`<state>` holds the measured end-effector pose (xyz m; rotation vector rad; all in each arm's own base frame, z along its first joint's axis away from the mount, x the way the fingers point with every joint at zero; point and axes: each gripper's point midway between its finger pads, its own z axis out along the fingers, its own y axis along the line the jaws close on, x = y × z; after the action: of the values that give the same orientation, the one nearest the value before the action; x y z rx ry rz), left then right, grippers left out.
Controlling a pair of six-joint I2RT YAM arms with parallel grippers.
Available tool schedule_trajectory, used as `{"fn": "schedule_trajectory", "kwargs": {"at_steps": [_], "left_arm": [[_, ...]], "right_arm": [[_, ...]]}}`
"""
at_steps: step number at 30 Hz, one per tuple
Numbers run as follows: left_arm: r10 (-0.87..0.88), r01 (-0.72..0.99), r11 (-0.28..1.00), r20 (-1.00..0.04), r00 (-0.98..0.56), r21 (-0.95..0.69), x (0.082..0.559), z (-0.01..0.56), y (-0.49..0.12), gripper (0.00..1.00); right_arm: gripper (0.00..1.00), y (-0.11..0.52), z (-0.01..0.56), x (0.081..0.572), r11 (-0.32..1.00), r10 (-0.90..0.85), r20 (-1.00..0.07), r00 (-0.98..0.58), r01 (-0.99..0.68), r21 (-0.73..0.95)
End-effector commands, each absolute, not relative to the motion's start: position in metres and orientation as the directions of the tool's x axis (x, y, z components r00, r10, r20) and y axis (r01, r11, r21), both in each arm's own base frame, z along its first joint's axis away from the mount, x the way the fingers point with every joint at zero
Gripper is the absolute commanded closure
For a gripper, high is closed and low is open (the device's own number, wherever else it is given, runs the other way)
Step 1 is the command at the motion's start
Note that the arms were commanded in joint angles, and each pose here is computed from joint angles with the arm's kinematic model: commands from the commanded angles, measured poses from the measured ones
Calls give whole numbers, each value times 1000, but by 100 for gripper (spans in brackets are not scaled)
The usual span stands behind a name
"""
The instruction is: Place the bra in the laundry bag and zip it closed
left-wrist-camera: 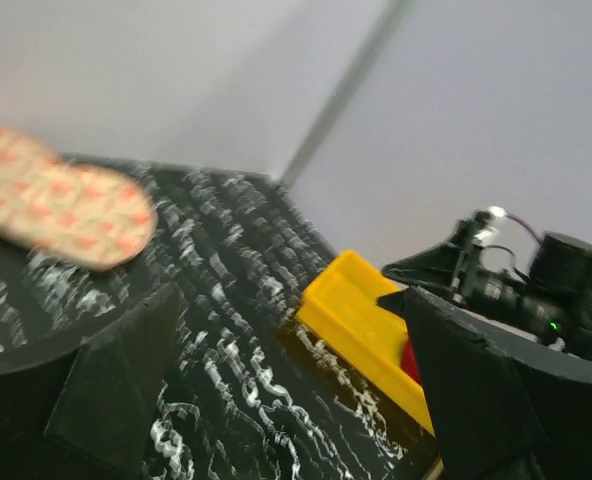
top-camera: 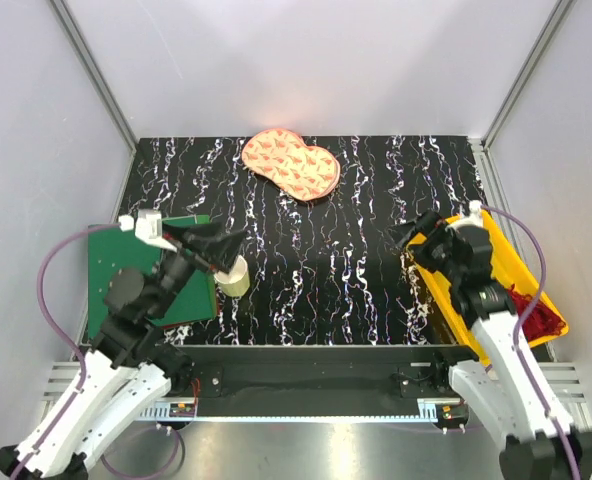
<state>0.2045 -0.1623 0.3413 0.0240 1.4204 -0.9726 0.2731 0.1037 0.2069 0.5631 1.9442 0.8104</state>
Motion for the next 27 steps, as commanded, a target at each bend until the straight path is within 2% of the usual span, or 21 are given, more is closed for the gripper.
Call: {"fn": "schedule_trajectory", "kwargs": {"at_steps": [1,3,4,6,7,8,9,10,12,13,15,16,18,20,24,27], "left_arm": [[-470,162,823,-812,-345,-545,228,284,-126,1],[-452,146,835,-812,-370,-531,228,279,-125,1],[-433,183,829,-813,-389,-529,224,277,-131,1],[-441,200,820,-814,-379,-537,221,273,-131,1],[-447,206,816,-815,-368,-540,221,273,-131,1],[-452,209,815,-819,-355,-540,220,274,-129,1],[-457,221,811,-822,-340,-542,218,278,-127,1],[-452,240,807,-826,-336,-539,215,281,-129,1],[-436,269,809,-841,-321,-522,212,288,-128,1],[-427,286,806,-843,-327,-518,210,289,-131,1],[-419,301,803,-847,-329,-514,207,291,-131,1],[-417,307,800,-846,-333,-515,205,292,-132,1],[-419,310,794,-840,-346,-523,202,291,-133,1],[-421,306,791,-834,-357,-530,201,288,-133,1],[-425,305,784,-826,-371,-540,199,284,-135,1],[-427,297,786,-823,-374,-542,200,281,-134,1]], "right_arm": [[1,93,209,329,772,595,-671,-443,85,629],[0,97,233,363,780,585,-715,-383,22,625],[0,100,212,384,787,577,-702,-417,53,615],[0,111,238,425,775,581,-724,-372,-21,632],[0,119,208,448,776,569,-701,-431,-2,631],[1,127,212,466,764,569,-704,-424,-45,644],[3,139,230,486,742,571,-707,-418,-106,662],[10,147,196,506,739,563,-680,-470,-81,668],[15,161,210,539,722,565,-692,-450,-137,679],[19,167,178,554,723,560,-670,-486,-107,682],[24,178,190,581,711,567,-680,-464,-141,689],[26,182,159,591,714,563,-659,-499,-108,692],[37,192,162,609,701,568,-657,-496,-126,702],[44,200,133,618,705,555,-638,-535,-105,701],[51,219,118,628,695,548,-628,-553,-117,709],[52,230,110,627,691,543,-620,-566,-118,713]]}}
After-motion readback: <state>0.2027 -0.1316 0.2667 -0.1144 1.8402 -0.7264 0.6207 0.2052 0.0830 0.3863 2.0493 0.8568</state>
